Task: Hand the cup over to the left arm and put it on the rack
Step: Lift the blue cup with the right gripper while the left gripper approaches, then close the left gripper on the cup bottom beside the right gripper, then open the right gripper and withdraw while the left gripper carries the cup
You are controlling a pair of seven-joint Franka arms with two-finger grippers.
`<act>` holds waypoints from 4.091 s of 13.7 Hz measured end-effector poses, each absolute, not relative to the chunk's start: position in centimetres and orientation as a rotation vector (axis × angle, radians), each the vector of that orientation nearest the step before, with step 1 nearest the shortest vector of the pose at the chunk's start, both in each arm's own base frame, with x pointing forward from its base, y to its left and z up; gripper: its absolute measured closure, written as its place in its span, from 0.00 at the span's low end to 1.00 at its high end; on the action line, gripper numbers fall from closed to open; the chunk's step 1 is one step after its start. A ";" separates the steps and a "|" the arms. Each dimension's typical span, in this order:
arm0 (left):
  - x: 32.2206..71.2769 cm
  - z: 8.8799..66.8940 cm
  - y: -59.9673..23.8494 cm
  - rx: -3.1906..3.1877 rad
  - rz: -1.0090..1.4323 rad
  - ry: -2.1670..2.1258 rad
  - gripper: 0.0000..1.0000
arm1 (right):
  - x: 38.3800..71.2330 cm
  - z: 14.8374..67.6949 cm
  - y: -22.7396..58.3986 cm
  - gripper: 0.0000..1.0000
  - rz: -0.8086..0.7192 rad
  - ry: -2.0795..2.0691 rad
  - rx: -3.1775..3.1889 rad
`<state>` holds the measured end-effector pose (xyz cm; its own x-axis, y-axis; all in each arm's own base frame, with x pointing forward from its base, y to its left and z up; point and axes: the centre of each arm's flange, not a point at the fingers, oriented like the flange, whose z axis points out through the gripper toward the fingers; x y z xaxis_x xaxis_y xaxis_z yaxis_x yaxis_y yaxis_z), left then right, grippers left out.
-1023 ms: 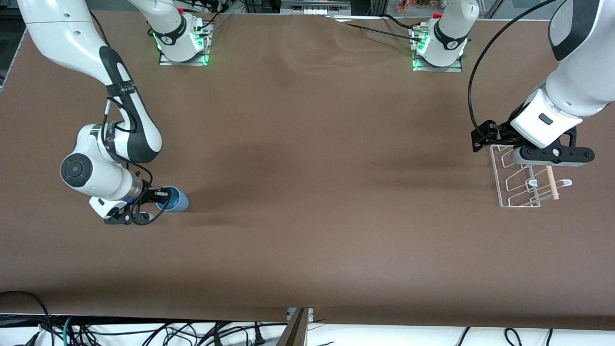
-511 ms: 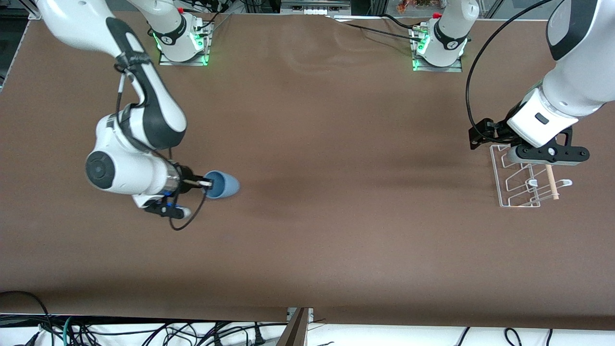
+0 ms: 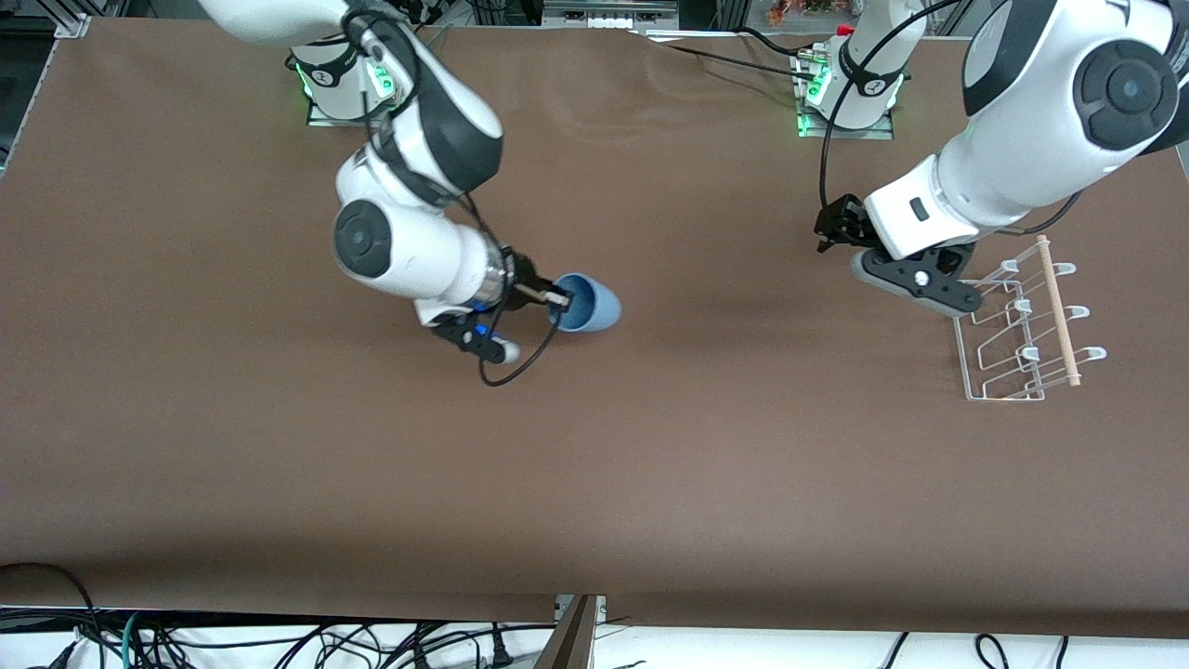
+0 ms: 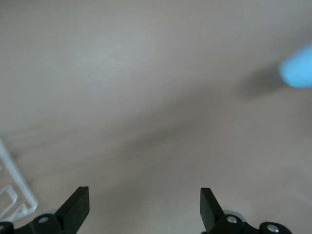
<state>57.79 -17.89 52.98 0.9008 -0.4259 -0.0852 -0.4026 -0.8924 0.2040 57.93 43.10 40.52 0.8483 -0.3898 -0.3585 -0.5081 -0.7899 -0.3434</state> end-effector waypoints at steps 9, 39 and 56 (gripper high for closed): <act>59.8 47.0 -18.5 2.177 0.071 -1.221 0.00 | 56.1 43.5 48.5 0.96 0.348 0.945 -2.411; 59.4 40.9 -25.6 1.660 0.572 -1.583 0.26 | 57.4 46.8 47.7 0.17 0.395 0.929 -2.390; 57.5 41.8 -14.0 2.301 -0.747 -2.090 0.26 | 64.9 53.5 6.8 0.01 0.393 0.629 -2.770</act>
<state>57.55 -14.00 41.78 0.0369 -0.9274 -0.3722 -0.9532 -0.1445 0.2656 64.94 6.78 53.51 0.8687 -0.3789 -0.3190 -0.4531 -0.8681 -0.2027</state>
